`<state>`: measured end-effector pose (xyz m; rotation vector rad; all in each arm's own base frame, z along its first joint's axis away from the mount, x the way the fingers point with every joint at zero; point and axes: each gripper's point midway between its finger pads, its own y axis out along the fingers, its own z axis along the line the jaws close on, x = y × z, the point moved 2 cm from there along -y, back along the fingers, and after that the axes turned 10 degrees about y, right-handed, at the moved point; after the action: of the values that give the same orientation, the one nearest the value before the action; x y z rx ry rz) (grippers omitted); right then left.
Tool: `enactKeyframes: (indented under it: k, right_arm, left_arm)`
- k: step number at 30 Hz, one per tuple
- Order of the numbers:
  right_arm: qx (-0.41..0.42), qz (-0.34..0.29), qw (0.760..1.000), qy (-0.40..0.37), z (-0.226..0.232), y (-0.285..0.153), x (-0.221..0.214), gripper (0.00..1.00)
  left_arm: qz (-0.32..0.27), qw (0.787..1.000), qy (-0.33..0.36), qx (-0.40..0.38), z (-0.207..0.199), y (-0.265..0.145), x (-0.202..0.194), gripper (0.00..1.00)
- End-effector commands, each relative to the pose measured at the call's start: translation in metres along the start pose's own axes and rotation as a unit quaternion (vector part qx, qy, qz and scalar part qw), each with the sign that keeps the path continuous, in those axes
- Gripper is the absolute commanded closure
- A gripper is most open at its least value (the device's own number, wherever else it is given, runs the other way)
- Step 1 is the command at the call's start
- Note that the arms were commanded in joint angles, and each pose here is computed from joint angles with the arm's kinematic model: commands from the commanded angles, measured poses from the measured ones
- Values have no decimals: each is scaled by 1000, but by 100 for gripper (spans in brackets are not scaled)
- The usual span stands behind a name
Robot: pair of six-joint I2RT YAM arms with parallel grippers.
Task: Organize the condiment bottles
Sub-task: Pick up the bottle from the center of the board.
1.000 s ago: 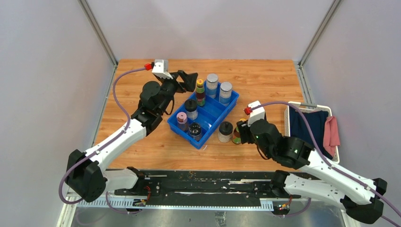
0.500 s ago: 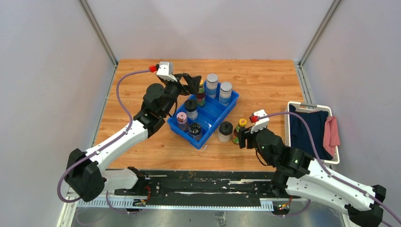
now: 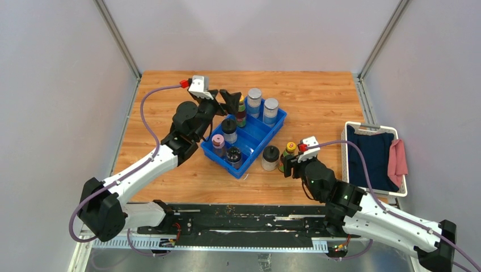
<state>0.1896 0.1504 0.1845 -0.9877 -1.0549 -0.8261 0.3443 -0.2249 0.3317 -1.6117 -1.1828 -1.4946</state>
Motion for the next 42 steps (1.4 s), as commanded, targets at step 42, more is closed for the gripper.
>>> enactKeyframes:
  k: [42]
  right_arm:
    - [4, -76, 997, 0, 5, 33, 7, 46]
  left_arm:
    - [-18, 1000, 19, 0, 1, -8, 1, 1]
